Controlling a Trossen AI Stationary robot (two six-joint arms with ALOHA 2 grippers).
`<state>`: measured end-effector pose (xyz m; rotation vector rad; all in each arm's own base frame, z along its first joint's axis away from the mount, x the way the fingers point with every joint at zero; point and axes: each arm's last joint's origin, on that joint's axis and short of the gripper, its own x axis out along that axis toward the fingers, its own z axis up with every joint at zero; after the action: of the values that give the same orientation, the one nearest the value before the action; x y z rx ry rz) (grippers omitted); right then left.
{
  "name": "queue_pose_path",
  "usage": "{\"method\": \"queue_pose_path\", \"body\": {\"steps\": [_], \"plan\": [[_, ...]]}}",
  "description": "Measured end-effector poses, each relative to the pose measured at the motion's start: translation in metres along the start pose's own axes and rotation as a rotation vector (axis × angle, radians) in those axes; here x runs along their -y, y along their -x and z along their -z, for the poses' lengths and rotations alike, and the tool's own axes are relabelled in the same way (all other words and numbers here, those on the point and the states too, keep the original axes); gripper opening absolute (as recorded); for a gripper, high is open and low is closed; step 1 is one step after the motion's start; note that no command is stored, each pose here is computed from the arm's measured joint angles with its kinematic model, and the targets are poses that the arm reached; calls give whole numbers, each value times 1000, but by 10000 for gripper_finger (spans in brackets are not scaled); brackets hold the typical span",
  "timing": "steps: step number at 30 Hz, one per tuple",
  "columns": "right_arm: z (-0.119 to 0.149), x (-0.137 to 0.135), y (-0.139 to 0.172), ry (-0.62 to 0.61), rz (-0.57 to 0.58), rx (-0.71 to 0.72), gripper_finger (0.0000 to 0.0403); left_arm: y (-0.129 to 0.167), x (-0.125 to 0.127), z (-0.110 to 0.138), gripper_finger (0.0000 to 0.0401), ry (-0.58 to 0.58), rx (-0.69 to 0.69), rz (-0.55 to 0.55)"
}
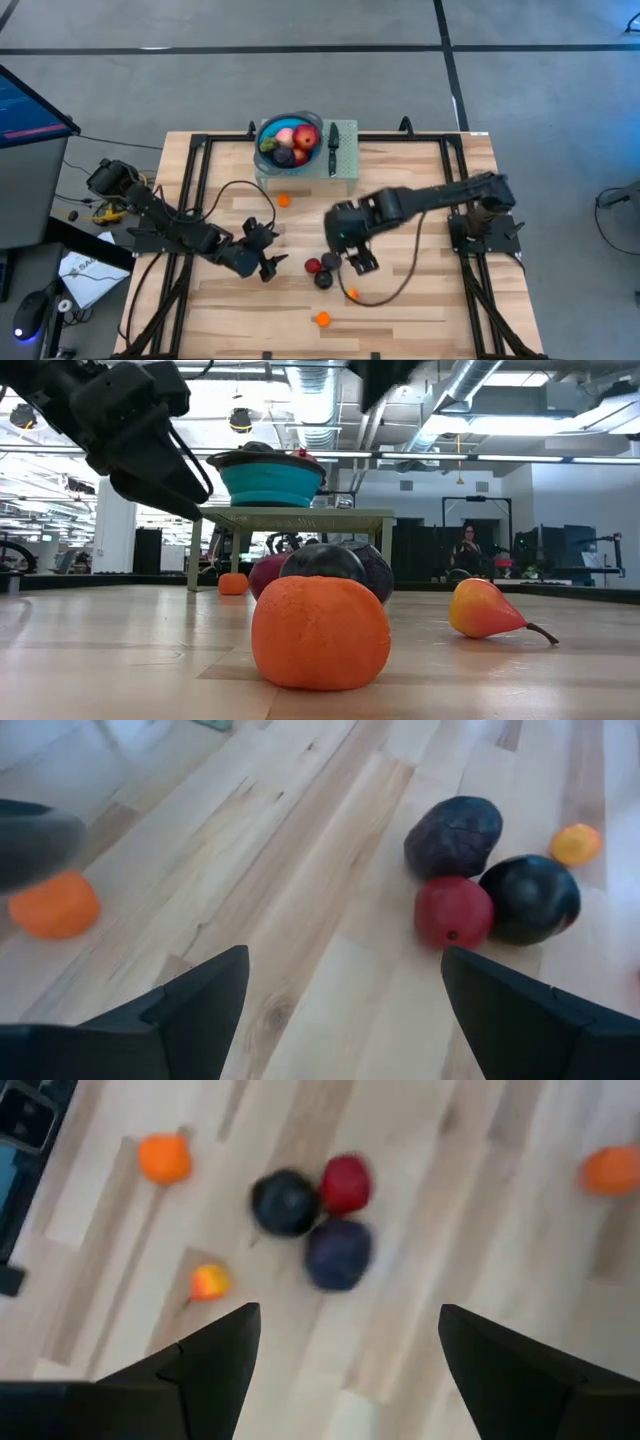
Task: Pick & Place Fruit
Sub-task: Put the orange pear into the blue strainer bowl
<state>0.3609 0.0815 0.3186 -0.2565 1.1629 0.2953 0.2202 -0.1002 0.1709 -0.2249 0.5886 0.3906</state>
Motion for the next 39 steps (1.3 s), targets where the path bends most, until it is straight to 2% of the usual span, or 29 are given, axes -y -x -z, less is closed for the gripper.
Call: {"method": "queue_pose_path", "body": {"steps": [6, 11, 13, 18, 27, 32, 39], "plan": [[42, -39, -29, -114, -42, 113, 301, 2, 2, 0, 324, 1, 25, -7], [78, -74, -61, -280, -105, 205, 301, 1, 1, -2, 324, 8, 52, -29], [94, -89, -75, -326, -98, 197, 301, 1, 2, -2, 324, 14, 59, -27], [116, -124, -100, -392, -2, 269, 301, 2, 3, -4, 324, 29, 76, -17], [144, -185, -148, -505, 319, 467, 301, 12, 22, -11, 324, 126, 178, 125], [159, -210, -188, -602, 344, 572, 293, 20, 29, -11, 324, 157, 242, 136], [172, -226, -214, -695, 418, 773, 238, 25, 34, -12, 324, 190, 282, 156]]}}
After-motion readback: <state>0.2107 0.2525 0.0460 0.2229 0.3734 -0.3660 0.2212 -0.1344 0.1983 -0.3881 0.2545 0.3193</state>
